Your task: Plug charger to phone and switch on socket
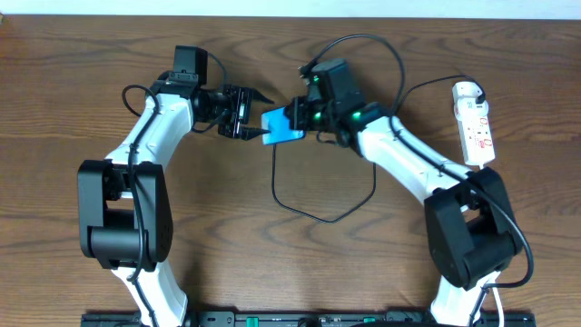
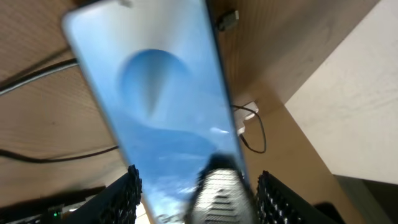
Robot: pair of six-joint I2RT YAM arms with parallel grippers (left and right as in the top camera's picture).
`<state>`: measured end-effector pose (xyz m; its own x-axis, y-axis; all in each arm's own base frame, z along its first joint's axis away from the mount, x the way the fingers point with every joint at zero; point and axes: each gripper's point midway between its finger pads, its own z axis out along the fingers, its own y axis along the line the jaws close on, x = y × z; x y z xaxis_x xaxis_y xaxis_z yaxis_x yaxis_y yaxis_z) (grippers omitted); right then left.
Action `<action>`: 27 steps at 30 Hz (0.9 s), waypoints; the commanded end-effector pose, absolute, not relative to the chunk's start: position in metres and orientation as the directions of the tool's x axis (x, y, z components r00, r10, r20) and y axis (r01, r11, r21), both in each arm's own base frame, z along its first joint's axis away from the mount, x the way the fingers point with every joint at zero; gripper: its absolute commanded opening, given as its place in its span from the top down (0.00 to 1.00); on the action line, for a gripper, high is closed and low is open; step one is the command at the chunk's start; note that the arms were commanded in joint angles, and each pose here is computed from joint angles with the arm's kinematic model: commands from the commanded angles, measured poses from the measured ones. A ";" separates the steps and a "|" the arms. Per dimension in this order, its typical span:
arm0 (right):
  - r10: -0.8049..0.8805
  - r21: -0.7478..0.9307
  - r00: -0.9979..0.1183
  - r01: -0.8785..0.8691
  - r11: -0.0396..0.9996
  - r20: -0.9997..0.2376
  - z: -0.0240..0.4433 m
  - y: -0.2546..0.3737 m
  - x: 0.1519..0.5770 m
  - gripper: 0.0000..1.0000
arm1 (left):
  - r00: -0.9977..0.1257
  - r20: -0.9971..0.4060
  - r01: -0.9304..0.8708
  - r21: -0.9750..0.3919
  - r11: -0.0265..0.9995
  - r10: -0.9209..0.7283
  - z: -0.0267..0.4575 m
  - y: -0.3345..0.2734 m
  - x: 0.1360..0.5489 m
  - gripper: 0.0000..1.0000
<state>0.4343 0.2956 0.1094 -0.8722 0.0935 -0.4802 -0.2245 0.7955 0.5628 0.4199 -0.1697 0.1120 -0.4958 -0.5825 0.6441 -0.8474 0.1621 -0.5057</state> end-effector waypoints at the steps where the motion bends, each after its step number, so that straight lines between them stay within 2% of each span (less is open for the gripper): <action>1: 0.263 0.648 -0.843 -0.127 0.751 -0.470 0.155 0.274 0.454 0.99 | -0.630 0.585 -0.746 -0.638 0.190 -0.511 0.135 -0.178 0.427 0.40; 5: 0.457 0.743 -0.804 0.028 0.668 -0.381 0.179 0.254 0.469 0.99 | -0.758 0.479 -0.599 -0.779 0.184 -0.443 0.159 -0.186 0.445 0.41; 10: 0.636 0.840 -0.727 0.155 0.519 -0.259 0.204 0.241 0.486 0.98 | -0.816 0.395 -0.500 -0.849 0.171 -0.423 0.174 -0.188 0.457 0.40; 19: 0.770 0.924 -0.638 0.293 0.247 -0.003 0.227 0.248 0.496 0.98 | -0.810 0.377 -0.493 -0.852 0.175 -0.450 0.173 -0.186 0.462 0.41; 27: 0.785 0.941 -0.616 0.303 0.148 0.075 0.240 0.254 0.499 0.98 | -0.728 0.422 -0.571 -0.809 0.137 -0.540 0.166 -0.178 0.474 0.40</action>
